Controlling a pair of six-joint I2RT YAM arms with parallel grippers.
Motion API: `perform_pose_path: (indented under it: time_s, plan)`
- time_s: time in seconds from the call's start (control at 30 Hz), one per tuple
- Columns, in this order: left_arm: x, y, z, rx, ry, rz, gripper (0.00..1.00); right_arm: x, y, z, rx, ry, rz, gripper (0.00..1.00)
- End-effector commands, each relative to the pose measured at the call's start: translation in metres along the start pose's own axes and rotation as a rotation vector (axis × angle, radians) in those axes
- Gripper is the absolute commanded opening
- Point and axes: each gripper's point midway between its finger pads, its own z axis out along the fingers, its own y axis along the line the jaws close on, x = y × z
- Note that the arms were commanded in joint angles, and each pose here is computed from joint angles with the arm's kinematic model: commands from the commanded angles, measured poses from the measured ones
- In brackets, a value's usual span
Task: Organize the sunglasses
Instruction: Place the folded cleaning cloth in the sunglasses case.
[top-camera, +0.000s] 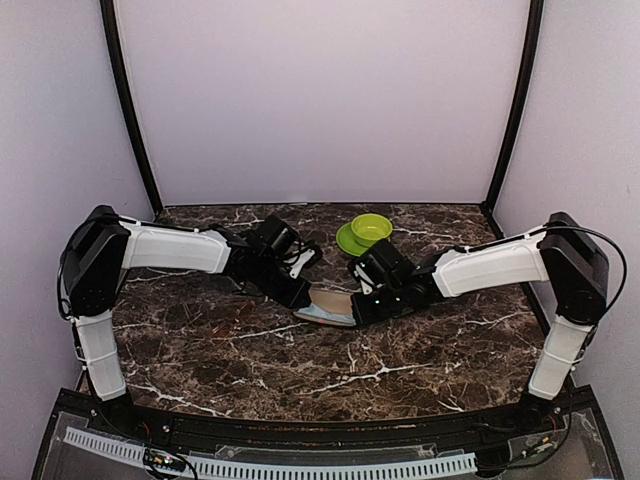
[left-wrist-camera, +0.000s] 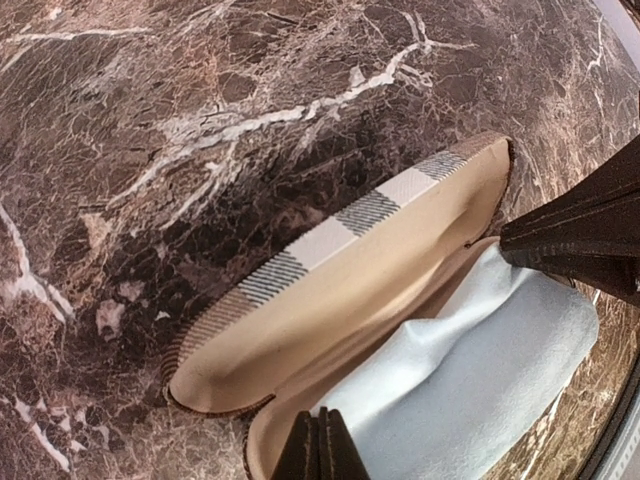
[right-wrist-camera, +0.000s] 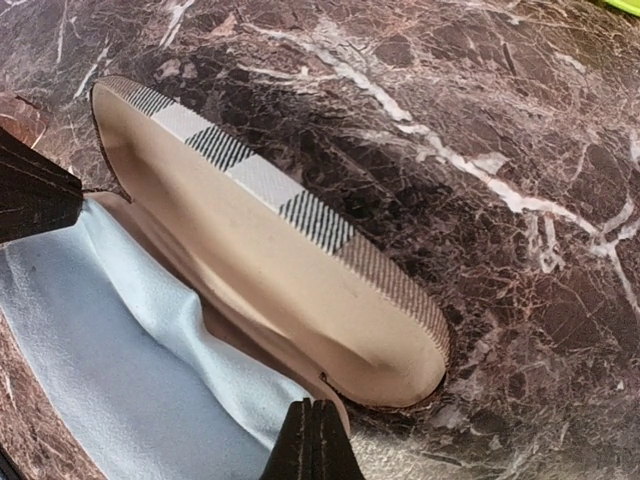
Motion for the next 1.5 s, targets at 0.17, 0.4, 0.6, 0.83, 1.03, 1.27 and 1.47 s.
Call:
perform_pose_path:
  time_s: [0.17,0.4,0.6,0.83,1.03,1.27,1.47]
  plan:
    - [-0.002,-0.002,-0.005,0.012,0.008,0.011,0.00,-0.012,0.005,0.000,-0.020,-0.026,-0.005,0.00]
    - [-0.002,-0.002,-0.006,0.011,0.007,0.012,0.00,-0.011,0.006,0.001,-0.025,-0.023,-0.009,0.00]
    - [0.002,-0.002,-0.006,0.016,0.019,0.010,0.00,-0.008,0.006,0.001,-0.031,-0.015,-0.015,0.00]
    - [0.001,-0.004,-0.009,0.020,0.015,0.007,0.00,-0.010,0.007,-0.001,-0.031,-0.020,-0.020,0.00]
    - [-0.003,-0.006,-0.014,0.022,0.001,0.009,0.06,-0.015,0.010,-0.005,-0.042,-0.028,-0.021,0.05]
    - [-0.009,-0.008,-0.021,0.017,-0.015,0.013,0.10,-0.024,0.011,-0.015,-0.031,-0.049,-0.021,0.11]
    - [-0.015,-0.008,-0.026,0.010,-0.032,0.015,0.16,-0.029,0.011,-0.025,-0.026,-0.065,-0.018,0.14]
